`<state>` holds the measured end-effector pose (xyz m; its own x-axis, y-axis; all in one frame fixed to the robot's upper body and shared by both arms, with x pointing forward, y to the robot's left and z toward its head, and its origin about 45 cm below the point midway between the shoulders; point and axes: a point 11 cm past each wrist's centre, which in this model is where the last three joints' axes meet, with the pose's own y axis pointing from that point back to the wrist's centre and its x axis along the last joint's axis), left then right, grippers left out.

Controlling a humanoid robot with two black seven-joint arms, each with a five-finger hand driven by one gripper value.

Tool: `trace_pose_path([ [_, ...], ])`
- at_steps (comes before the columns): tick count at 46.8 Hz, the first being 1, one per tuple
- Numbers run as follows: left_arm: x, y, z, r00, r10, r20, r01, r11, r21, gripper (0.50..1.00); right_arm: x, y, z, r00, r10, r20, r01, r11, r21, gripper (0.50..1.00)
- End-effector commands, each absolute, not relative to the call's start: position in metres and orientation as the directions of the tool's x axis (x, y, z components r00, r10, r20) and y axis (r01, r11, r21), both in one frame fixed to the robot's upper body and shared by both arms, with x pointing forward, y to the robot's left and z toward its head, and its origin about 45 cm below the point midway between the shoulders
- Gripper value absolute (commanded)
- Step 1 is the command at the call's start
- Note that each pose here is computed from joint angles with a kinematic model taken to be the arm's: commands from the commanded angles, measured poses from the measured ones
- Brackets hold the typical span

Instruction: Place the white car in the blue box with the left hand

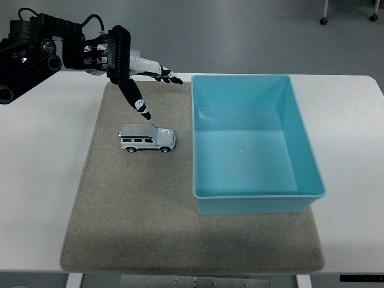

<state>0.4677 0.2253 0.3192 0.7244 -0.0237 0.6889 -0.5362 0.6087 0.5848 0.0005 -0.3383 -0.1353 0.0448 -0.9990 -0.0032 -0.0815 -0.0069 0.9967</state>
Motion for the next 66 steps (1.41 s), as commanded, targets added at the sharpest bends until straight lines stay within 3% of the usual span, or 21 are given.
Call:
trace_pose_path([
  [1, 0.468, 0.239, 0.325, 0.718, -0.014, 0.696, -0.556, 0.591, 0.585, 1.000, 0.000, -0.338, -0.135, 0.046, -0.999, -0.003, -0.081, -0.007, 0.997, 0.936],
  [36, 0.413, 0.285, 0.302, 0.766, -0.164, 0.622, -0.464, 0.529, 0.711, 1.000, 0.000, -0.338, -0.135, 0.044, -0.999, -0.003, -0.081, -0.007, 0.997, 0.936],
  [66, 0.409, 0.259, 0.262, 0.704, -0.187, 0.686, -0.494, 0.565, 0.661, 1.000, 0.000, -0.338, -0.135, 0.046, -0.999, -0.003, -0.081, -0.007, 0.997, 0.936],
])
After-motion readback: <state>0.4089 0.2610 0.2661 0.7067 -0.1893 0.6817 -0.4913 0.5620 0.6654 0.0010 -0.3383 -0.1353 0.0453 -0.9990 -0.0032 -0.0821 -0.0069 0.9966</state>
